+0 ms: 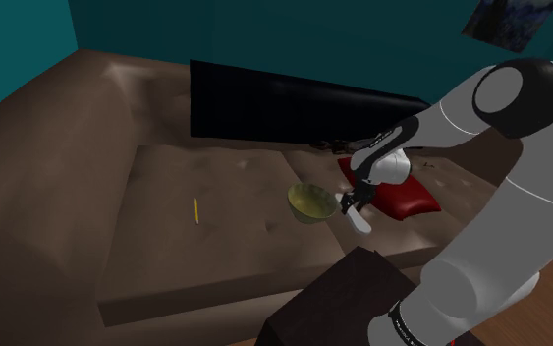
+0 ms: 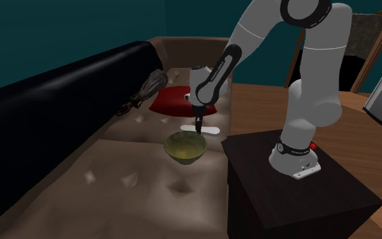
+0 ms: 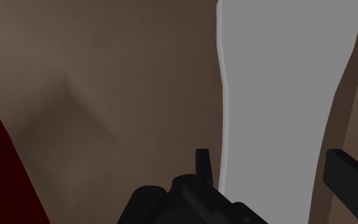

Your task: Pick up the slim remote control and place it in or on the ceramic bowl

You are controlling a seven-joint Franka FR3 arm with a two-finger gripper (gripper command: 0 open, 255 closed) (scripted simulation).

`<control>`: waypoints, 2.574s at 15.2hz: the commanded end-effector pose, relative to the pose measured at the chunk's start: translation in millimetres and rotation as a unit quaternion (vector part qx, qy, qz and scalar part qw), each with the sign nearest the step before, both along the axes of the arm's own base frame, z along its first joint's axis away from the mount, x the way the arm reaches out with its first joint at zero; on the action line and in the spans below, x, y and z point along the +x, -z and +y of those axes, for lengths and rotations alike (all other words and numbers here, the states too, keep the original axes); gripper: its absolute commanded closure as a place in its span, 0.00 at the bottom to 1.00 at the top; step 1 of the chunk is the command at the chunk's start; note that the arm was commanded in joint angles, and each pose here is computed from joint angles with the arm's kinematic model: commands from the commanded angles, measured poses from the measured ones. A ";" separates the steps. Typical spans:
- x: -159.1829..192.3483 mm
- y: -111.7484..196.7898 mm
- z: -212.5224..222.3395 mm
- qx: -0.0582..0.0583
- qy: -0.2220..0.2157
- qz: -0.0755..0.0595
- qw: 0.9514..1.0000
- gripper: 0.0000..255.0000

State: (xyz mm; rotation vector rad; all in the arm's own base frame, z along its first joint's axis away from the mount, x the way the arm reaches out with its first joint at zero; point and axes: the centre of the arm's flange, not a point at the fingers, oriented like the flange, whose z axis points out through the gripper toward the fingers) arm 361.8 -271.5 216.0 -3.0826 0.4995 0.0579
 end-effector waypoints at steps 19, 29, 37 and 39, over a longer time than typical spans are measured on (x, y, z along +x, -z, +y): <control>-0.6 -106.0 -0.1 0.000 0.000 0.000 1.000 1.00; 6.2 -150.7 11.2 0.000 0.000 0.000 1.000 1.00; 60.5 -155.7 101.6 0.000 0.000 0.000 1.000 1.00; 74.1 -156.9 124.2 0.000 0.000 0.000 1.000 1.00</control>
